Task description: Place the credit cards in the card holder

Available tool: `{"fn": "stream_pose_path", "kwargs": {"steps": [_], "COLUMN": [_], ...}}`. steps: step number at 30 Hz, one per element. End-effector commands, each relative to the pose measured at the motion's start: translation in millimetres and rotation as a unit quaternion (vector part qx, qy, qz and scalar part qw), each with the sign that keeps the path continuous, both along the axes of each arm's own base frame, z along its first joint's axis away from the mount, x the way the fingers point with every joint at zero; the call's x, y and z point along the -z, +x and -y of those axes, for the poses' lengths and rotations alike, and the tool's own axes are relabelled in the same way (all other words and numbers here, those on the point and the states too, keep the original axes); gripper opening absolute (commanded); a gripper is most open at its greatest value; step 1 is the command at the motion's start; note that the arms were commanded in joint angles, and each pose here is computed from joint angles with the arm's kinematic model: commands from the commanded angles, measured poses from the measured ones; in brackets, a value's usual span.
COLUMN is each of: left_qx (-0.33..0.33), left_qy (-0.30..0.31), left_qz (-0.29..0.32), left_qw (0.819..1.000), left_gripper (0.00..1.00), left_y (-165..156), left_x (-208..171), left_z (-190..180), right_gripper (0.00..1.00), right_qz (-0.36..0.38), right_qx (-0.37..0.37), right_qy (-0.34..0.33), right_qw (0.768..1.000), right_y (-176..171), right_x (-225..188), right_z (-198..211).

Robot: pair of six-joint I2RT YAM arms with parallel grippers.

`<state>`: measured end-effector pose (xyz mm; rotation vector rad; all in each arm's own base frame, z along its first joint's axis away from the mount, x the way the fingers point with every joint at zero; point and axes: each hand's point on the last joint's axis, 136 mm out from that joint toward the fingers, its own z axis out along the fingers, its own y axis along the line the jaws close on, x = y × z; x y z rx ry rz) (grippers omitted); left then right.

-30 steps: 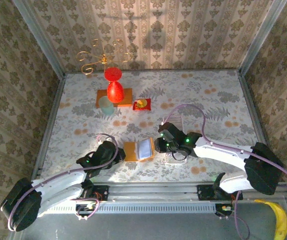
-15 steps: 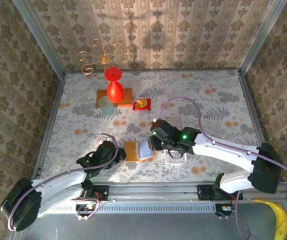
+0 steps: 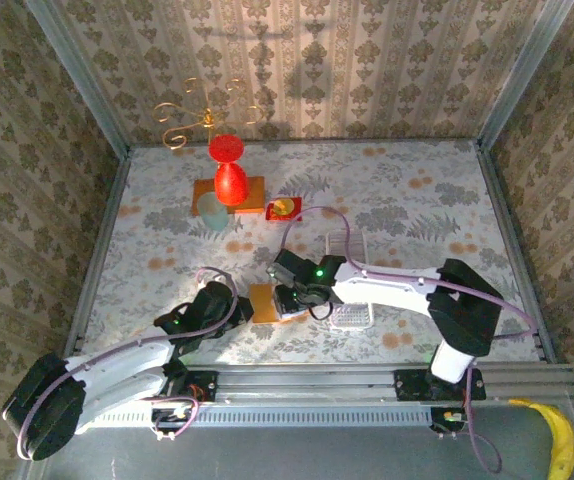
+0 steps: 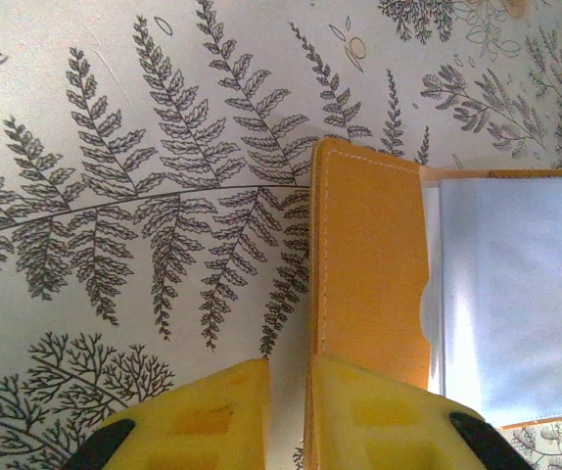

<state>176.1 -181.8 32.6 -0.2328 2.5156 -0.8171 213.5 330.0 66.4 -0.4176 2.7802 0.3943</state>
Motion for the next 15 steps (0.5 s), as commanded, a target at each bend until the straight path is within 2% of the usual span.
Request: {"fn": "stream_pose_path", "kwargs": {"steps": [1,10,13,15], "left_qx": [0.012,0.017,0.020,0.022], "left_qy": [-0.007,-0.014,-0.016,-0.018], "left_qz": [0.008,0.008,0.007,0.007], "left_qw": [1.000,1.000,1.000,1.000], "left_gripper": [0.19,0.16,0.15,0.15], "left_y": [2,2,2,3], "left_x": [-6,-9,-9,-9], "left_z": [6,10,13,15], "right_gripper": [0.41,0.45,0.46,0.49], "right_qz": [-0.003,-0.018,-0.029,-0.041], "right_qx": [0.013,0.031,0.032,0.035], "right_qy": [-0.044,-0.105,-0.113,-0.095], "right_qw": [0.999,0.994,0.993,0.994], "right_y": [0,-3,-6,-9], "right_x": [13,47,58,61], "right_z": [13,32,32,27]}}
